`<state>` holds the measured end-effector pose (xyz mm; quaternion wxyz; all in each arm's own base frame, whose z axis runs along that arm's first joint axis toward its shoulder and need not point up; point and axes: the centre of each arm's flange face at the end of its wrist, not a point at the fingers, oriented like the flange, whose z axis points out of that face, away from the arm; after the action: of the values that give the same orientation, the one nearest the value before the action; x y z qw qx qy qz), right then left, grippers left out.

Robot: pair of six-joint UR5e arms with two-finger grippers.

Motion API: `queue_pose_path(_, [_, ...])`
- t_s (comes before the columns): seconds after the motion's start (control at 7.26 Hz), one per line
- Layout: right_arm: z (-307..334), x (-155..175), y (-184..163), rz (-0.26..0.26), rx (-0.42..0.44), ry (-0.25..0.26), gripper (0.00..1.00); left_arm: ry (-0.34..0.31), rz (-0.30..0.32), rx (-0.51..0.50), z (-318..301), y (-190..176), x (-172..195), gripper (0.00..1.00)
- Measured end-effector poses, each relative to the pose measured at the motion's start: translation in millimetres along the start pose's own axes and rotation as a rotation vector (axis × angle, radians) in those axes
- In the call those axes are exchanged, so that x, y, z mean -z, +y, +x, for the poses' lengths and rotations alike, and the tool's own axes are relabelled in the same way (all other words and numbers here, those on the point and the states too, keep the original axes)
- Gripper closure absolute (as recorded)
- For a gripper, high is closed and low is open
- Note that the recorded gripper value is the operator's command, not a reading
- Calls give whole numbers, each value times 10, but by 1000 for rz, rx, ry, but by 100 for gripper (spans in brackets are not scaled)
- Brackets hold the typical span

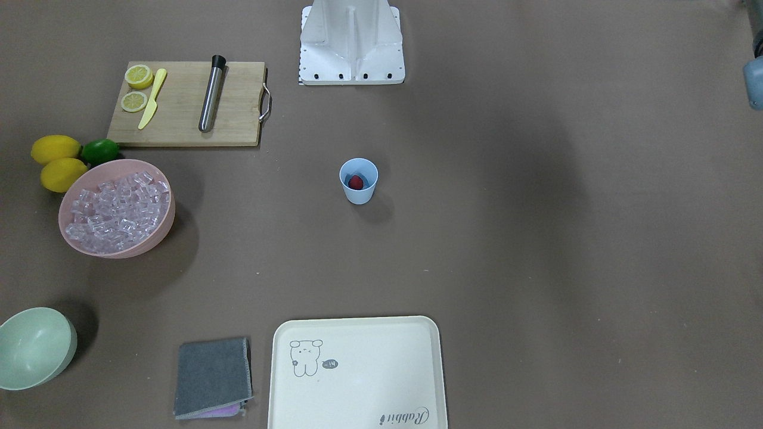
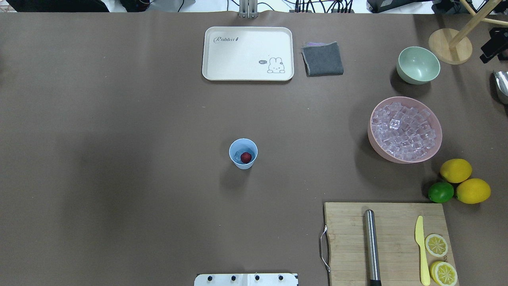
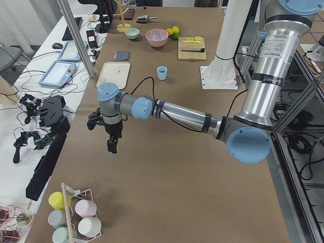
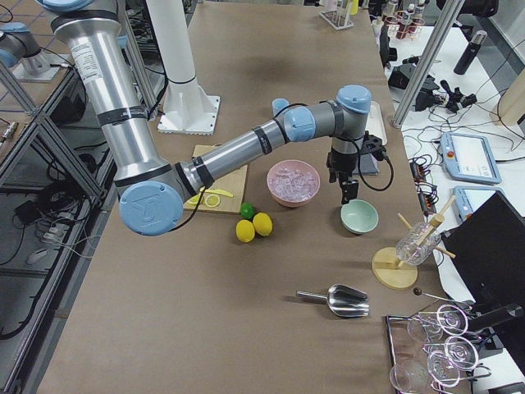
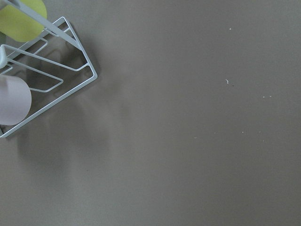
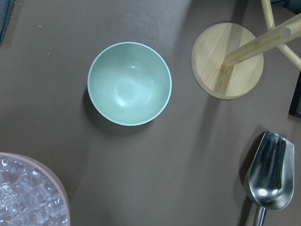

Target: Put ice and strawberries in cup

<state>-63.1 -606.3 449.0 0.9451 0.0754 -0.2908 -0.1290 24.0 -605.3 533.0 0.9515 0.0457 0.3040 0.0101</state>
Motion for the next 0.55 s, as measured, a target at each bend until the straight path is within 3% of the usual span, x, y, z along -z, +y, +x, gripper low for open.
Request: queue_pose_path(0.55, [304, -451, -244, -61, -37, 42, 0, 2, 14, -1, 11, -70, 75, 3])
